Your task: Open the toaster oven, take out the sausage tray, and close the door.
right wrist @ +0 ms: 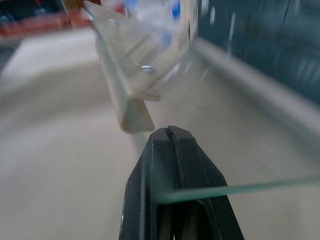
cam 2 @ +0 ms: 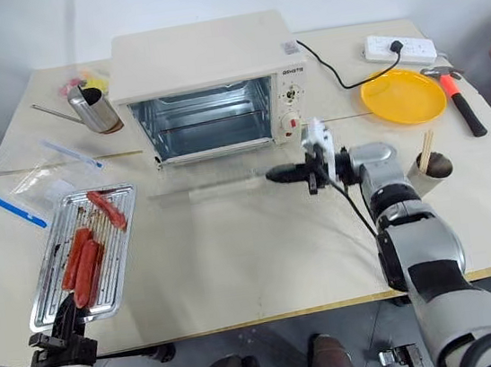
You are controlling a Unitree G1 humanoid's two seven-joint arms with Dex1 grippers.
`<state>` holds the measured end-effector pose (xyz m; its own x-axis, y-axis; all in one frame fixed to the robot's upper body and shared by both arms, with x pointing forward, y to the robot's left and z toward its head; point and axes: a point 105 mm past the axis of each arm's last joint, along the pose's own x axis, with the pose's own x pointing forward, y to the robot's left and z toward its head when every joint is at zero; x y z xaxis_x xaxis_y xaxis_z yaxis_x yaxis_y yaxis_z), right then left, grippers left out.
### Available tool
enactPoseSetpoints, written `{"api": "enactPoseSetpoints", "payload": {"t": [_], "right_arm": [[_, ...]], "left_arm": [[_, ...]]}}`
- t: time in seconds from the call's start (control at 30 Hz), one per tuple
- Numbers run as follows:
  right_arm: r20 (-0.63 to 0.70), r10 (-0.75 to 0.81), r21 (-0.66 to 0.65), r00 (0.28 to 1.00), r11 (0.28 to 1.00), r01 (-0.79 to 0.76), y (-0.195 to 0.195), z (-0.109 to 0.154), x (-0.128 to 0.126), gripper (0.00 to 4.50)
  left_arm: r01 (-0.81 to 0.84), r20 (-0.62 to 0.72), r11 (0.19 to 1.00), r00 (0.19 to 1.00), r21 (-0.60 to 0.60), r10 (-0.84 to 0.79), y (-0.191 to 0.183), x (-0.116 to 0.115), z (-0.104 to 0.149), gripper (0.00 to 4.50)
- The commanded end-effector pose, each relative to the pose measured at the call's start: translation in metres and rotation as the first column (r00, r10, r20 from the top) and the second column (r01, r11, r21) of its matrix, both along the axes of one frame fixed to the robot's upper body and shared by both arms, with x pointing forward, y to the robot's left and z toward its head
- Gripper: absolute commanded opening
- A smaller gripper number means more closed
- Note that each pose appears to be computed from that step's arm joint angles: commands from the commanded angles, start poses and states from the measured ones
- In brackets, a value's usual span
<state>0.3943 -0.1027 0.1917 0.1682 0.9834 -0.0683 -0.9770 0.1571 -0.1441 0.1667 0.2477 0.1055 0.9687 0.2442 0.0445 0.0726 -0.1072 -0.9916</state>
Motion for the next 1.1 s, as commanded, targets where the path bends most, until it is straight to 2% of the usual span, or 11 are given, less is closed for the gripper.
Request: {"api": "enactPoseSetpoints", "payload": {"t": [0.03,0.27,0.43,0.6,0.7,0.83,0.97,1.1], "right_arm": [[0.063,0.041,0.040,0.997,0.998,-0.044,0.000,0.027,-0.002,0.02],[0.126,0.013,0.071,0.992,0.997,-0.023,0.008,0.055,0.004,0.02],[0.203,-0.049,0.091,0.978,0.995,0.031,0.019,0.087,0.012,0.02],[0.203,0.013,0.033,0.979,0.999,-0.020,0.022,0.092,0.007,0.02],[0.138,0.097,-0.042,0.986,0.995,-0.092,0.014,0.087,-0.004,0.02],[0.085,0.181,-0.077,0.980,0.982,-0.174,-0.005,0.074,-0.027,0.92],[0.072,0.208,-0.065,0.976,0.977,-0.203,-0.024,0.065,-0.043,2.31],[0.055,0.207,-0.043,0.977,0.978,-0.205,-0.048,0.055,-0.058,3.70]], "left_arm": [[-0.035,-0.050,0.999,0.998,-0.007,0.035,0.003,-0.015,-0.007,0.00],[-0.028,-0.052,1.000,0.998,-0.006,0.028,0.002,-0.015,-0.008,0.00],[0.034,-0.053,0.999,0.998,0.013,-0.033,-0.006,-0.015,-0.009,0.00],[0.136,-0.046,0.990,0.990,0.039,-0.134,-0.020,-0.017,-0.008,0.00],[0.235,-0.046,0.970,0.972,0.063,-0.232,-0.033,-0.018,-0.007,0.00],[0.326,-0.046,0.941,0.945,0.093,-0.323,-0.042,-0.014,-0.006,0.00],[0.399,-0.040,0.909,0.917,0.124,-0.397,-0.048,-0.005,-0.004,0.00],[0.511,-0.042,0.839,0.857,0.187,-0.513,-0.059,0.008,0.000,0.00]]}}
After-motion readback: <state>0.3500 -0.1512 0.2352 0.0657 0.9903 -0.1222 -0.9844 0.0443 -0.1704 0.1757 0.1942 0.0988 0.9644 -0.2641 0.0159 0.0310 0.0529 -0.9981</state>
